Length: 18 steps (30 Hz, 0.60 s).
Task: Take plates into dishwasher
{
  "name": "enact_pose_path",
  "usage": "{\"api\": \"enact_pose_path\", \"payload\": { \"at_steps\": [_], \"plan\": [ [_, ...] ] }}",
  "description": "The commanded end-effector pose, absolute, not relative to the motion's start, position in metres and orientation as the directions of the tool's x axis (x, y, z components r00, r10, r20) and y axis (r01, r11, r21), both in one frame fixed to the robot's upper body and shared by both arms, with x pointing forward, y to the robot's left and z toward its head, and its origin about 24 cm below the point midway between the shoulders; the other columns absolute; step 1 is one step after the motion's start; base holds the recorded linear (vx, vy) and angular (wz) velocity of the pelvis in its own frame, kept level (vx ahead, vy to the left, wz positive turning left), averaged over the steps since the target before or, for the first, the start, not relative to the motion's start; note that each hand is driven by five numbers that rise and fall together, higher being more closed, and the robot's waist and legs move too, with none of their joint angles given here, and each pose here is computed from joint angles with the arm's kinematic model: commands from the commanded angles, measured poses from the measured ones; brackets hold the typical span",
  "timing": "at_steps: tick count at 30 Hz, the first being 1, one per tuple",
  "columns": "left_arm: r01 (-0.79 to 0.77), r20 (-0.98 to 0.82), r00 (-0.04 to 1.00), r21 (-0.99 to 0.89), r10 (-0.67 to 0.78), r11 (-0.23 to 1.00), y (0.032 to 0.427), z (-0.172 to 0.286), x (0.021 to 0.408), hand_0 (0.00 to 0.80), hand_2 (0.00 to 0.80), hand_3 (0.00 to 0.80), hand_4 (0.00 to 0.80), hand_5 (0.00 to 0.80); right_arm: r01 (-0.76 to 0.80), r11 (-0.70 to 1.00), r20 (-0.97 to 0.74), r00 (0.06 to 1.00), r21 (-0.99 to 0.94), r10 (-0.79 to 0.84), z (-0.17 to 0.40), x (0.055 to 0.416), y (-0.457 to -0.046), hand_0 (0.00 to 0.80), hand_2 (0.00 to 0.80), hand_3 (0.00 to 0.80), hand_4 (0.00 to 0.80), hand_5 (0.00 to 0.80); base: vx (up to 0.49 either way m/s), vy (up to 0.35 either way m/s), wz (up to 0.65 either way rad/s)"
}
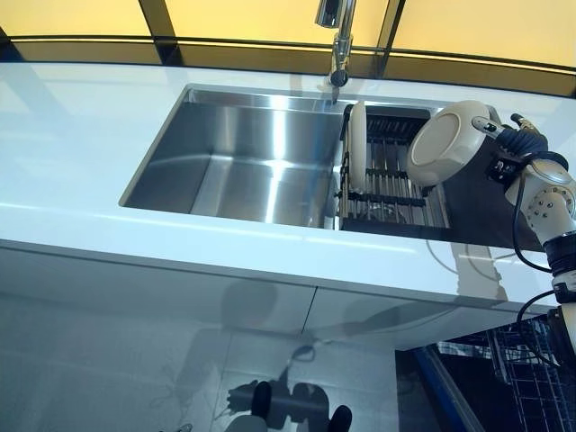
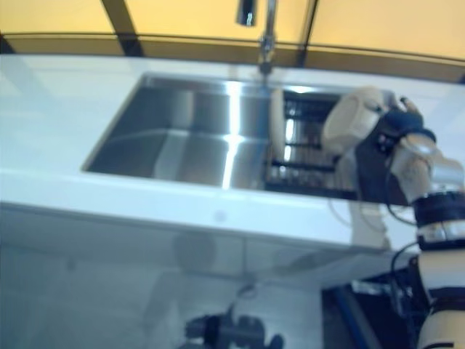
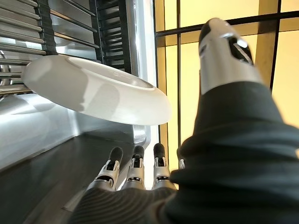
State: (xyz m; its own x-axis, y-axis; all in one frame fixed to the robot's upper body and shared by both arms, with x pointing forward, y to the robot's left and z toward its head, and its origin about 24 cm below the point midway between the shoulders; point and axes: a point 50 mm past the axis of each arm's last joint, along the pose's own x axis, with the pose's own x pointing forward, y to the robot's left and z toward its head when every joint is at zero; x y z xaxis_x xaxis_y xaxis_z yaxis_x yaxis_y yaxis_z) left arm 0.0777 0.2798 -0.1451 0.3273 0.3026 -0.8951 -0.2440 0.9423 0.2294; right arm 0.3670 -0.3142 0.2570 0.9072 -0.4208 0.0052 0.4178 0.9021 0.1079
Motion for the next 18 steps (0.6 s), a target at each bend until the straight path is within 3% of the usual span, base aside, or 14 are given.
{"api": "enact_pose_path", "payload": {
  "at_steps": [1, 18],
  "plan": [
    [-0.221, -0.898, 0.305, 0.259, 0.319, 0.940, 0.2860, -0.1449, 0.0727, 0.000, 0.000, 0.000, 0.000, 0.000, 0.347, 0.934, 0.165, 0.920, 0.082, -0.356, 0.3030, 0.3671, -0.2947, 0.000, 0.000, 0.000, 0.000, 0.000, 0.000, 0.000, 0.00],
    [-0.236, -0.895, 0.319, 0.245, 0.313, 0.940, 0.2852, -0.1446, 0.0735, 0.000, 0.000, 0.000, 0.000, 0.000, 0.324, 0.940, 0.158, 0.928, 0.104, -0.338, 0.3032, 0.3696, -0.2887, 0.000, 0.000, 0.000, 0.000, 0.000, 0.000, 0.000, 0.00]
  ]
}}
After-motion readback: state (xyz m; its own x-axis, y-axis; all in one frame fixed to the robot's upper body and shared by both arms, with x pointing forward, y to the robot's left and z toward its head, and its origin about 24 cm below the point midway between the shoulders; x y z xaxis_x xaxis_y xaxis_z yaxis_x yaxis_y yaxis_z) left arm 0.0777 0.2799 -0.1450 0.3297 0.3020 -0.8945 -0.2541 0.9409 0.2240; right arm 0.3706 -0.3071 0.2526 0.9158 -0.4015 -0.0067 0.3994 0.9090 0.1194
